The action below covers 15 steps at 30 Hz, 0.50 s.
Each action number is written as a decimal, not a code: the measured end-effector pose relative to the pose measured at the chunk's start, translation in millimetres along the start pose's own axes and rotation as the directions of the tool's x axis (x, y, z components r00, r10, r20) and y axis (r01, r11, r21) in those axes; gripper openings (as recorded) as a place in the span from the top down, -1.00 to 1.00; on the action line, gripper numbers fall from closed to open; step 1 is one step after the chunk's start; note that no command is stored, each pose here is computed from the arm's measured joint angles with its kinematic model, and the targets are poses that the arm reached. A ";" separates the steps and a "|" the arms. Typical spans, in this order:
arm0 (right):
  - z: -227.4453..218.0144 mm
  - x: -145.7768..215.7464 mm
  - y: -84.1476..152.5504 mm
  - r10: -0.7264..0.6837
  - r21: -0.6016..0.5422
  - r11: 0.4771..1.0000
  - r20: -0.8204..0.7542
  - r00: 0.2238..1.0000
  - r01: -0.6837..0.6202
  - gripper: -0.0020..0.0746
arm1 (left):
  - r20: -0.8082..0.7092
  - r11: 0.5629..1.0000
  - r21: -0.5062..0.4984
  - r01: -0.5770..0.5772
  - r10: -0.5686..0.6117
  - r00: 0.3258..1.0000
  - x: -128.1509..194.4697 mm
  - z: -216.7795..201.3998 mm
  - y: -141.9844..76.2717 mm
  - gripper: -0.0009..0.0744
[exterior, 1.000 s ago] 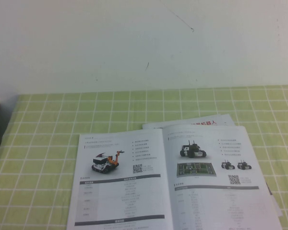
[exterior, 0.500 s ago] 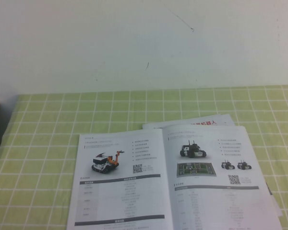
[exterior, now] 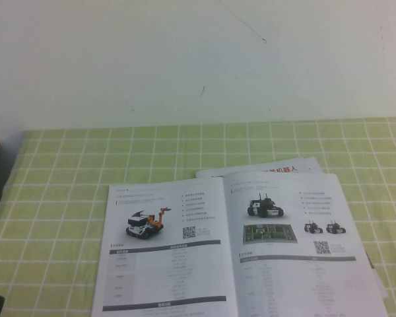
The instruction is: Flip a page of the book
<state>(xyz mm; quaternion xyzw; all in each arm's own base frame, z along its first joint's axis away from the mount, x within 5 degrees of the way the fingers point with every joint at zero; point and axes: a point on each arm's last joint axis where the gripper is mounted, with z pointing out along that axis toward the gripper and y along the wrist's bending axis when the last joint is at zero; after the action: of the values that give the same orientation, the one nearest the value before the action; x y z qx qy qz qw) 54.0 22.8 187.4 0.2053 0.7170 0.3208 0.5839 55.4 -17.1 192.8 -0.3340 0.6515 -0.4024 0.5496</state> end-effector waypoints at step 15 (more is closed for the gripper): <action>-0.2 -5.3 -0.9 -0.266 0.025 0.964 0.053 0.963 0.265 0.96 | -0.004 0.987 -0.005 -0.162 0.162 0.987 0.3 0.0 0.5 0.99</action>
<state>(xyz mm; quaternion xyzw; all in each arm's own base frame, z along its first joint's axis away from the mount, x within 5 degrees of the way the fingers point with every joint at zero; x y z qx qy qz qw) 55.2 18.6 190.5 0.1213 0.7240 0.2276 0.6397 55.3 -17.2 192.2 -0.2809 0.6786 -0.3553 0.5783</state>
